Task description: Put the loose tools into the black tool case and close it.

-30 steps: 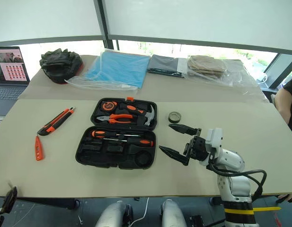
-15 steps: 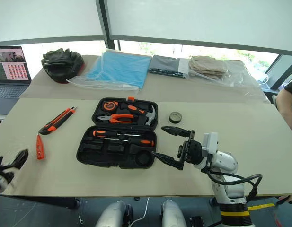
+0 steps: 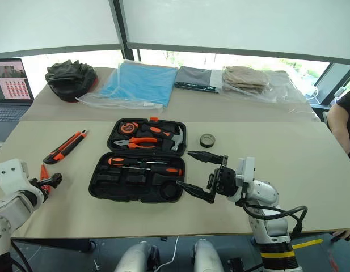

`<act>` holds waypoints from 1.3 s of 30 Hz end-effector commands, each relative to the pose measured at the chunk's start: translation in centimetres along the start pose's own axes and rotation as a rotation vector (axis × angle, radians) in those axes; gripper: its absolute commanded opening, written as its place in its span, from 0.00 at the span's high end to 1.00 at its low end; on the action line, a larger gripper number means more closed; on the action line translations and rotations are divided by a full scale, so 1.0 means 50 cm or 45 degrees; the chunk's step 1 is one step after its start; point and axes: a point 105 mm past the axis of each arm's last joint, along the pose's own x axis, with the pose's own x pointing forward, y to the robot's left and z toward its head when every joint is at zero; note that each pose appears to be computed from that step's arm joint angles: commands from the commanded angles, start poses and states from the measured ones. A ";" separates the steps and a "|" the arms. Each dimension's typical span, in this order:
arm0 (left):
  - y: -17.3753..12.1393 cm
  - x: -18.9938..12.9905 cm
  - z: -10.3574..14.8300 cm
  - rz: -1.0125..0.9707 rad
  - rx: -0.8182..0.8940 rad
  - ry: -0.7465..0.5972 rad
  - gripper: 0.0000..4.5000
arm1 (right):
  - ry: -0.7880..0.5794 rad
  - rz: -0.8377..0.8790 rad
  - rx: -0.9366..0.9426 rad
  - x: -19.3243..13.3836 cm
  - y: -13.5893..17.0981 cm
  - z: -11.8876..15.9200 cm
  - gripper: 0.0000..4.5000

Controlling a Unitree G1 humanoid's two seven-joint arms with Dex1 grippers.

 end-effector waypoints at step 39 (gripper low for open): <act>-0.325 -0.087 0.055 -1.887 1.926 -0.518 0.89 | 0.092 -0.155 -0.087 -0.043 0.007 0.056 0.00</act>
